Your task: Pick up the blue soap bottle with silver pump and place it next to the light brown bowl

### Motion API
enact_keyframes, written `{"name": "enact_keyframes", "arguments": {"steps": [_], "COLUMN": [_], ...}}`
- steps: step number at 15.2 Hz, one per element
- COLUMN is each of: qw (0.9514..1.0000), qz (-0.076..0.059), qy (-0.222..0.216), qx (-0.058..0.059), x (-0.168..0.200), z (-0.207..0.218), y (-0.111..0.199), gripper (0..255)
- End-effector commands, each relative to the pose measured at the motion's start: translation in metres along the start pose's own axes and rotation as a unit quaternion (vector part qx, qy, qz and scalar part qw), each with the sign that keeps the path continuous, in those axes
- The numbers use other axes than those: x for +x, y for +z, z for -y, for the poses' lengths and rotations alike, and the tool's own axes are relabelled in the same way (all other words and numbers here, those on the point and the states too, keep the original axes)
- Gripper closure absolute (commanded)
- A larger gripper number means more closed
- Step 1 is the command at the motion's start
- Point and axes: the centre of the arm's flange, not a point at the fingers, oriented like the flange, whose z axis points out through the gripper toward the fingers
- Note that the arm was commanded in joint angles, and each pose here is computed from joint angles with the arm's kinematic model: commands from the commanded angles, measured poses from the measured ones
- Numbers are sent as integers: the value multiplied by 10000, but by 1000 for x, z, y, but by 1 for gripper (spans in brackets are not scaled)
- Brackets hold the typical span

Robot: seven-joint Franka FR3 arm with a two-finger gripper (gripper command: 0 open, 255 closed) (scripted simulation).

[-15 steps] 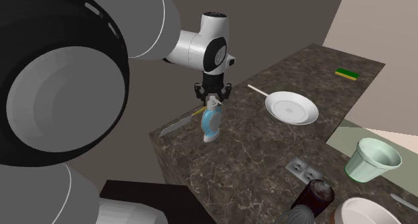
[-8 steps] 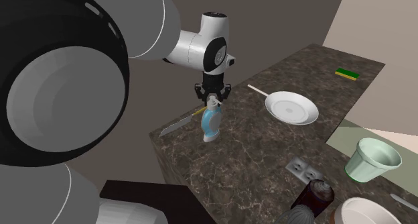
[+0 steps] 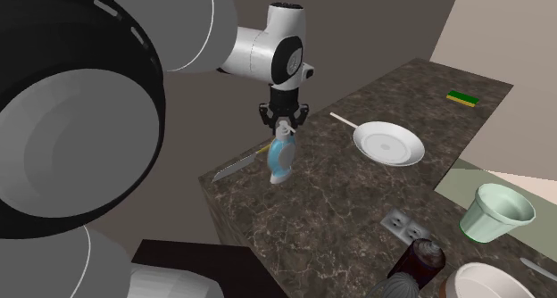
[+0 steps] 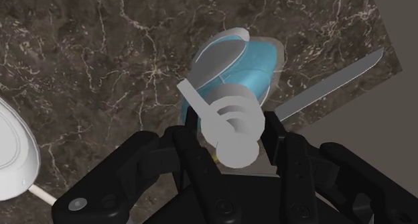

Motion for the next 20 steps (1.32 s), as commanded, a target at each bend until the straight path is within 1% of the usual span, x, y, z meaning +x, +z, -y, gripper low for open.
{"name": "enact_keyframes", "arguments": {"steps": [1,20], "qw": [10000,10000], "qz": [0,0], "qy": [0,0], "qx": [0,0], "x": [0,7], "z": [0,1], "y": [-11,-111], "gripper": [255,255]}}
